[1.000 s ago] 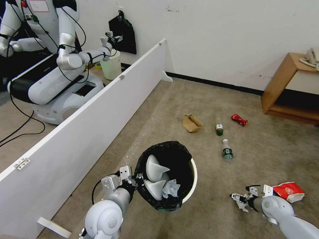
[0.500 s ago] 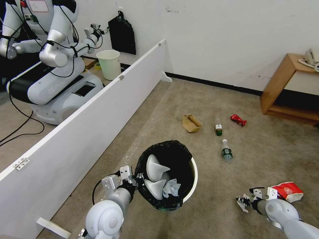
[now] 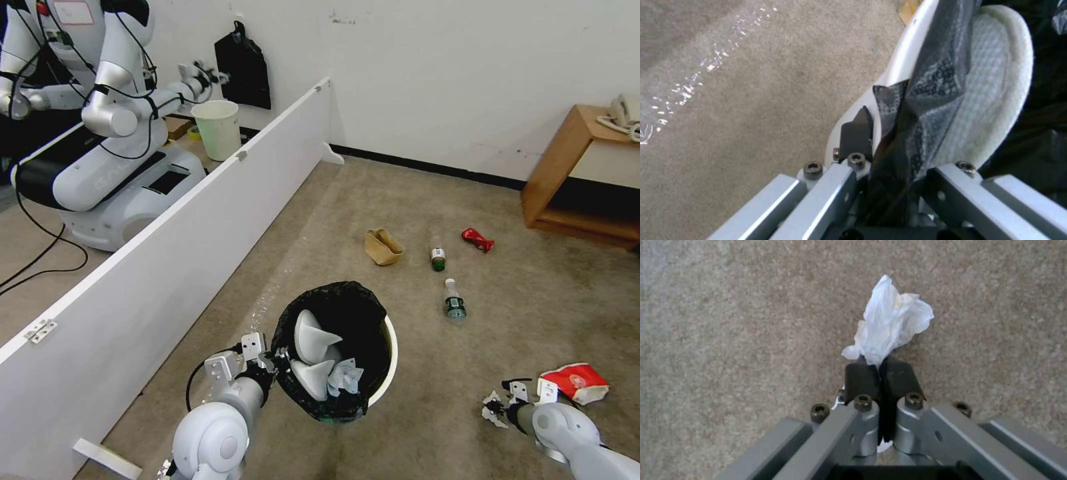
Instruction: Pick up the trash bin, then pick up the garbage from the floor and place it into the trash bin.
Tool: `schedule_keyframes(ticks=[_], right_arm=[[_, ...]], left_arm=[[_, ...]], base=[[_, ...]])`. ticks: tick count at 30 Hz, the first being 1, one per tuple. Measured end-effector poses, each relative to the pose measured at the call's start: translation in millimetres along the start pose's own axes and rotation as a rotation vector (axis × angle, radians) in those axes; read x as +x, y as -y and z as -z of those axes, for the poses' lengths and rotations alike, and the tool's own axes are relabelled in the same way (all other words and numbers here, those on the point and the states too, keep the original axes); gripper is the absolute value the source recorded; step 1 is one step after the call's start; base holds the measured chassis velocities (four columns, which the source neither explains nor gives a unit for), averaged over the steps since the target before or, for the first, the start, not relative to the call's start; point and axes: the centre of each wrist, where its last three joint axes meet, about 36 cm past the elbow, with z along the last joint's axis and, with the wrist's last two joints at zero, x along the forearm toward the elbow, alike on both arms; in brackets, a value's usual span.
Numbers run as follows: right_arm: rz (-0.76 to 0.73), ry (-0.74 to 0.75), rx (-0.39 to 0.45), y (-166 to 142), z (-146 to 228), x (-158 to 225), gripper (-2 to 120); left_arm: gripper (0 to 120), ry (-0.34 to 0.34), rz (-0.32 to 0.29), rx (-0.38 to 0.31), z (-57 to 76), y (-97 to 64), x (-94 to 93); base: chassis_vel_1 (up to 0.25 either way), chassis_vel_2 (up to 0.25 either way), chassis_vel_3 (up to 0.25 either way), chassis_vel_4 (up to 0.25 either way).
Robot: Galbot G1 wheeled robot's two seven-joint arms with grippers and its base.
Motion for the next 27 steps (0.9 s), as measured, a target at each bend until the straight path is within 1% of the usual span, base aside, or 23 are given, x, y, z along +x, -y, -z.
schedule_keyframes(ticks=[10, 14, 16, 17, 18, 19, 20, 21, 24, 25, 26, 27], right_arm=[[0.009, 0.036, -0.005, -3.6, 11.4, 18.9, 0], [-0.009, 0.07, -0.002, 2.4, 20.4, 40.2, 0], [-0.013, 0.076, -0.001, 4.1, 21.8, 44.8, 0], [-0.018, 0.092, 0.003, 7.1, 26.1, 55.2, 0], [-0.018, 0.092, 0.003, 7.1, 26.1, 55.2, 0], [-0.02, 0.104, 0.009, 9.0, 29.3, 63.2, 0], [-0.022, 0.13, 0.023, 11.3, 36.1, 79.5, 0], [-0.022, 0.13, 0.023, 11.3, 36.1, 79.5, 0], [-0.018, 0.203, 0.09, 12.2, 53.9, 125.3, 0], [-0.018, 0.203, 0.09, 12.2, 53.9, 125.3, 0], [-0.009, 0.23, 0.122, 8.2, 59.8, 143.6, 0], [-0.009, 0.23, 0.122, 8.2, 59.8, 143.6, 0]], left_arm=[[2, -0.003, -0.006, -0.009, -0.1, 0.6, 0.2], [2, -0.004, -0.012, -0.013, 0.6, 1.2, 1.4], [2, -0.004, -0.013, -0.014, 0.7, 1.3, 1.6], [2, -0.005, -0.015, -0.016, 0.8, 1.7, 2.0], [2, -0.005, -0.015, -0.016, 0.8, 1.7, 2.0], [2, -0.005, -0.016, -0.017, 0.8, 1.8, 2.2], [2, -0.006, -0.017, -0.019, 0.9, 1.9, 2.5], [2, -0.006, -0.017, -0.019, 0.9, 1.9, 2.5], [2, -0.009, -0.018, -0.023, 0.3, 2.3, 3.4], [2, -0.009, -0.018, -0.023, 0.3, 2.3, 3.4], [2, -0.011, -0.019, -0.025, -0.1, 2.5, 3.7], [2, -0.011, -0.019, -0.025, -0.1, 2.5, 3.7]], base=[[0.0, 0.0, 0.0, 0.0], [0.0, 0.0, 0.0, 0.0], [0.0, 0.0, 0.0, 0.0], [0.0, 0.0, 0.0, 0.0], [0.0, 0.0, 0.0, 0.0], [0.0, 0.0, 0.0, 0.0], [0.0, 0.0, 0.0, 0.0], [0.0, 0.0, 0.0, 0.0], [0.0, 0.0, 0.0, 0.0], [0.0, 0.0, 0.0, 0.0], [0.0, 0.0, 0.0, 0.0], [0.0, 0.0, 0.0, 0.0]])
